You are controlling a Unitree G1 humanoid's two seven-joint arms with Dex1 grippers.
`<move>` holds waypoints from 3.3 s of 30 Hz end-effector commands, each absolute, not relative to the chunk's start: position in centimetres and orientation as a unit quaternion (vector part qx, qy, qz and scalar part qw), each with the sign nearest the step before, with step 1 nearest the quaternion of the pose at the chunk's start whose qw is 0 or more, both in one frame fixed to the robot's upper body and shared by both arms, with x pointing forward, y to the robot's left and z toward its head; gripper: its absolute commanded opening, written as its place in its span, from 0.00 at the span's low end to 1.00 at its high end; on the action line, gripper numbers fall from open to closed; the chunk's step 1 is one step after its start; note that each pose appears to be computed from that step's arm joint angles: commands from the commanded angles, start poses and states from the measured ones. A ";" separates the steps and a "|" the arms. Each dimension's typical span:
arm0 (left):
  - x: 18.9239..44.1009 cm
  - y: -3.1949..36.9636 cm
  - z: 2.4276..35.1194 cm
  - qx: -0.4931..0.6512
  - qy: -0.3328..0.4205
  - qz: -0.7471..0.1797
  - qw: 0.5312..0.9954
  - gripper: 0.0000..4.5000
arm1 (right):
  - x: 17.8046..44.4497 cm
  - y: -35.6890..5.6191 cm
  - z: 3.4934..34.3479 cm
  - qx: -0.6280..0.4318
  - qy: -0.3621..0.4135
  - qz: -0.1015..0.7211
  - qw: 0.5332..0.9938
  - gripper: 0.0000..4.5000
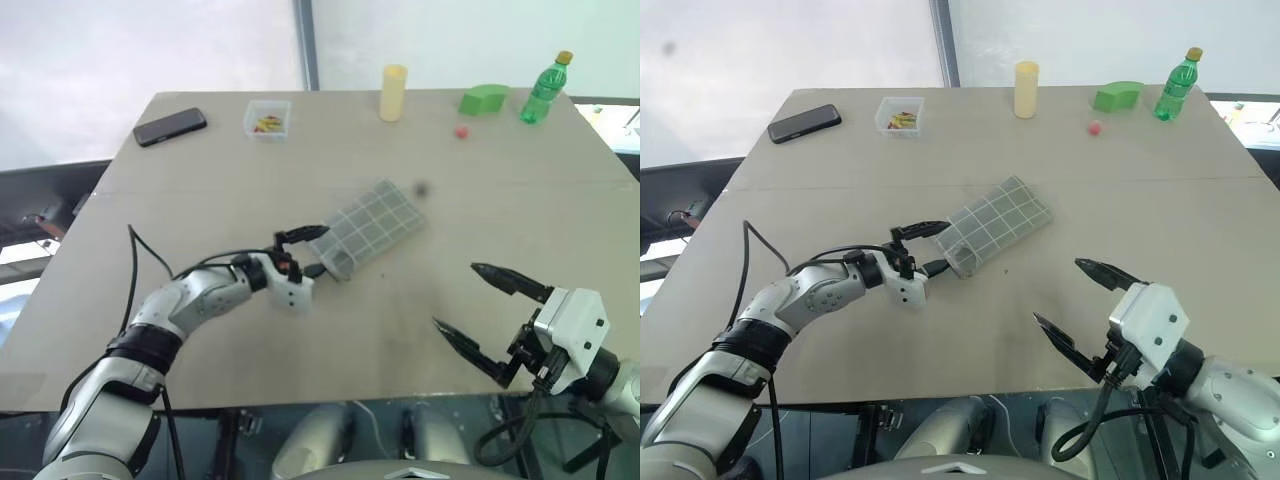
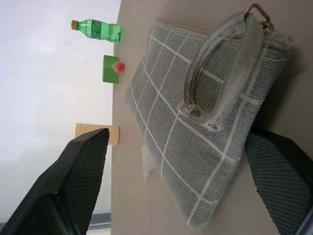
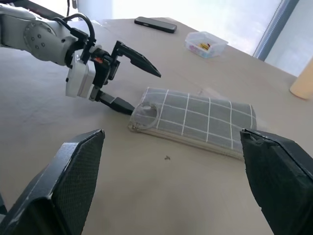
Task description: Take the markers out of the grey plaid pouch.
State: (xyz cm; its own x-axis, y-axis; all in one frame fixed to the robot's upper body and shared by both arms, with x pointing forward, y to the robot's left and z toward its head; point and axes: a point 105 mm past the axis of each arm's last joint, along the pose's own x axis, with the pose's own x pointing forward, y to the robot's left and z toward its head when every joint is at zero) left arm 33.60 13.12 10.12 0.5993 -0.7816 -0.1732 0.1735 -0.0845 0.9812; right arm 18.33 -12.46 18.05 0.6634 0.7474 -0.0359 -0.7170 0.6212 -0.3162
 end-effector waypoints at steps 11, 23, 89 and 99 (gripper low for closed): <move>35.2 12.5 6.9 0.634 -0.172 -0.409 0.633 0.52 | 18.0 -12.3 18.4 -0.168 -0.061 0.401 0.898 1.00; 35.6 12.6 9.0 0.627 -0.196 -0.381 0.650 0.00 | 18.2 -12.4 17.9 -0.156 -0.049 0.382 0.909 1.00; 34.1 16.1 19.1 0.358 -0.249 -0.372 0.819 0.00 | 39.0 -20.0 17.2 -0.058 0.092 0.010 0.994 0.01; 34.5 15.5 18.9 0.314 -0.227 -0.393 0.833 0.00 | 36.5 -19.0 16.5 -0.103 0.109 0.147 0.978 0.16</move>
State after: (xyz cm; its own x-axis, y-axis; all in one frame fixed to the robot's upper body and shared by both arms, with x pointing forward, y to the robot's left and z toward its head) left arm 34.42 14.70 16.76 0.5727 -0.8179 0.0559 0.5639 0.4425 0.6973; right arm 37.16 -18.98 15.20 0.9350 0.2311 -0.2689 -0.2787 0.9479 -0.1545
